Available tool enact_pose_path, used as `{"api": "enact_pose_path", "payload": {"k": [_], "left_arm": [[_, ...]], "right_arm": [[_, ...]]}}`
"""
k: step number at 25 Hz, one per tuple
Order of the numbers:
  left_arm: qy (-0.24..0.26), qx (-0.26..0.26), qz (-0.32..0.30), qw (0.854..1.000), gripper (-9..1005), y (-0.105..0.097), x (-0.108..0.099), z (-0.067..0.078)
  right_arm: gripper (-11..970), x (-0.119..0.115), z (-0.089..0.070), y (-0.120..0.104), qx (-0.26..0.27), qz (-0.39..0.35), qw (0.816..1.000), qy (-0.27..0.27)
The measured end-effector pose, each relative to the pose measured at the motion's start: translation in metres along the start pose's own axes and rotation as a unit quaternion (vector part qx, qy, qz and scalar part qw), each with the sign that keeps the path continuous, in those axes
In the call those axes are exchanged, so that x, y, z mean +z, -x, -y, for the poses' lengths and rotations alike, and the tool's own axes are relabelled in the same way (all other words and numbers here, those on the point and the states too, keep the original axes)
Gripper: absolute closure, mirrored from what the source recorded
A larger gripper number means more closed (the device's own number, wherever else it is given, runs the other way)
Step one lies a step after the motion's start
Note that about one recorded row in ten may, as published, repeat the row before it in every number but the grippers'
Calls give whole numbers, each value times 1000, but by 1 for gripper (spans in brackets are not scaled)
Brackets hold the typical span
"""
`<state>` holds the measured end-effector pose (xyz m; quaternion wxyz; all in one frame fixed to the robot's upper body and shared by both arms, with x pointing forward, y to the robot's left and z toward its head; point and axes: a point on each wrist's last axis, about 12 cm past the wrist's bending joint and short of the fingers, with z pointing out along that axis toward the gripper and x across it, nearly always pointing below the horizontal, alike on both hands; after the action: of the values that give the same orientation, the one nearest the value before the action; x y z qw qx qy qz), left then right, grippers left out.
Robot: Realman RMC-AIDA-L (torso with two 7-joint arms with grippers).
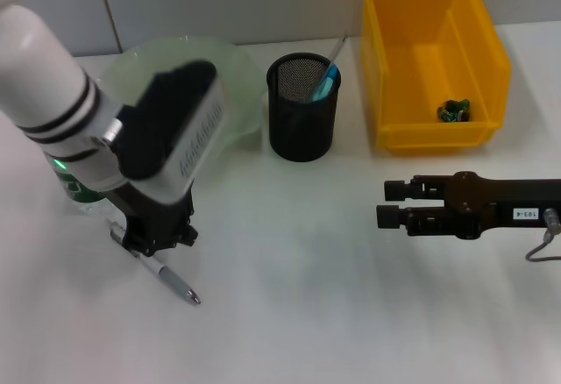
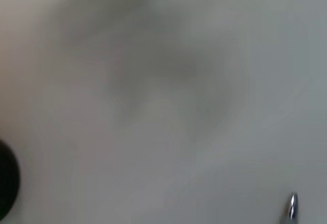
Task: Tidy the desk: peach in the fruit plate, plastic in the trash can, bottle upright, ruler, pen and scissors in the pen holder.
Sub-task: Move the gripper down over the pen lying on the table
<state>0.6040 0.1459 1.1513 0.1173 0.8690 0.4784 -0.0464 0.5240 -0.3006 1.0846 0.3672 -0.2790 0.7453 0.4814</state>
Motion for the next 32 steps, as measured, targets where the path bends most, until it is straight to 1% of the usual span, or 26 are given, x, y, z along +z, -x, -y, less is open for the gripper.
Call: {"api": "enact_pose_path", "payload": {"k": [1,2,4,8,10,12,14,15,16,17,20,22,23,25,28,30,32], "left_arm": [[0,0,0,1000,942,0,0,0],[9,-37,25,999,960,-4,-5,3],[15,-60,35,997,978,-5,-9,6],[15,-66,26,997,977,-1,-11,7],[-3,-42,6,999,977,8,-7,5],[-8,-33,-1,999,977,12,-5,4],[-18,-14,-13,1000,917,17,-1,3],[-26,14,-34,999,886,23,5,4],[-26,14,-34,999,856,23,5,4],[-26,28,-44,998,826,26,7,4],[-15,73,-70,995,792,32,13,7],[7,108,-80,991,770,36,8,9],[7,108,-80,991,759,36,8,9],[22,146,-84,985,737,40,-1,14],[16,163,-85,983,703,40,-3,17],[6,177,-85,981,704,41,-4,17],[4,179,-85,980,705,41,-4,17]], "right_arm": [[243,-1,0,0,-2,0,1000,1],[243,-2,-1,1,-3,0,1000,2],[243,-4,-2,1,-6,-1,1000,4],[243,-8,-2,2,-8,-3,1000,6],[243,-9,-2,3,-9,-1,1000,5],[243,-9,-2,4,-10,0,1000,5],[243,-9,-1,6,-8,-2,1000,6],[243,-9,-1,7,-6,-3,1000,5],[243,-9,-1,7,-6,-3,1000,5],[243,-10,-1,7,-5,-5,1000,5],[243,-12,-1,9,-7,-12,1000,9],[243,-13,-1,10,-7,-12,1000,8],[243,-14,-1,11,-7,-12,1000,8],[243,-15,0,15,-7,-13,1000,6],[243,-15,1,20,-4,-14,1000,6],[243,-13,1,23,-4,-15,1000,10],[243,-11,1,26,-6,-15,1000,12]]}}
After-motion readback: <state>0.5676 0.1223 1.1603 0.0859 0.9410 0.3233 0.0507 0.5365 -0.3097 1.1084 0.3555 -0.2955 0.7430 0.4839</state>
